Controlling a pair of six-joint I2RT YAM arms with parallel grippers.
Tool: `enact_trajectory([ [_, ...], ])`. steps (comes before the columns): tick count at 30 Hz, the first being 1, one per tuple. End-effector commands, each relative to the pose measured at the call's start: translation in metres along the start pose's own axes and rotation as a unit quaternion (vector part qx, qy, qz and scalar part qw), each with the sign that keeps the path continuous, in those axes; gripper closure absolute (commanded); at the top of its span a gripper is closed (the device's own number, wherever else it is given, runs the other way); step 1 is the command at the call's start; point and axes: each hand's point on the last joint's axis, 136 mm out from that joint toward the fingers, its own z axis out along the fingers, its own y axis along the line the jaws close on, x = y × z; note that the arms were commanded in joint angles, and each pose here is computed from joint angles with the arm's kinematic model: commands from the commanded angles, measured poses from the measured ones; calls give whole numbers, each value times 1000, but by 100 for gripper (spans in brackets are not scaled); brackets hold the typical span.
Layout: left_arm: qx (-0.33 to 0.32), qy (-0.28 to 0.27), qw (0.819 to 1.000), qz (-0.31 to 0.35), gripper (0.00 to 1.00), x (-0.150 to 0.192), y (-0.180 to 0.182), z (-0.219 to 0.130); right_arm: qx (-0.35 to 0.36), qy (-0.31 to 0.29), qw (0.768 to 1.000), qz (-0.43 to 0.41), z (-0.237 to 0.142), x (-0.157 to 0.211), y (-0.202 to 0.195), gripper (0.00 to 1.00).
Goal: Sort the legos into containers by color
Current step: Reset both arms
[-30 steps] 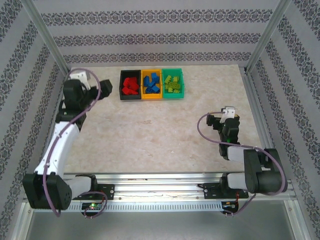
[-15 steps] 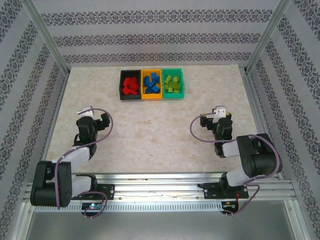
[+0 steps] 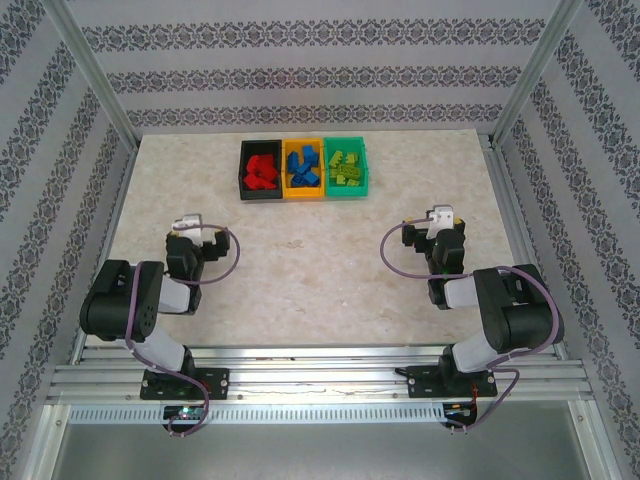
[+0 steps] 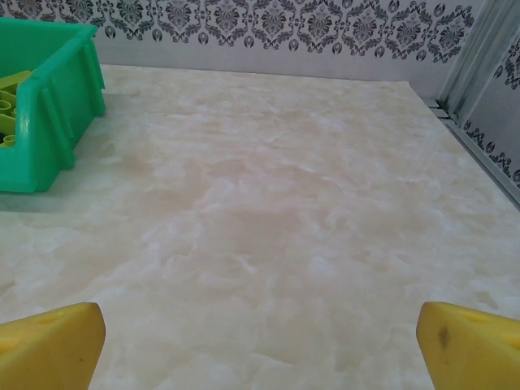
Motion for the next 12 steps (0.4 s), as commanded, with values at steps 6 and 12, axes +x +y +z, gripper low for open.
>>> enact_trajectory([
  [6,15,17,1000,15,1,-4,-3,8,4,-4,1000,14,6,-7,-4,2],
  [12,17,18,1000,16,1,-5,-4,10,-6,4,1000,18,6,-4,-3,2],
])
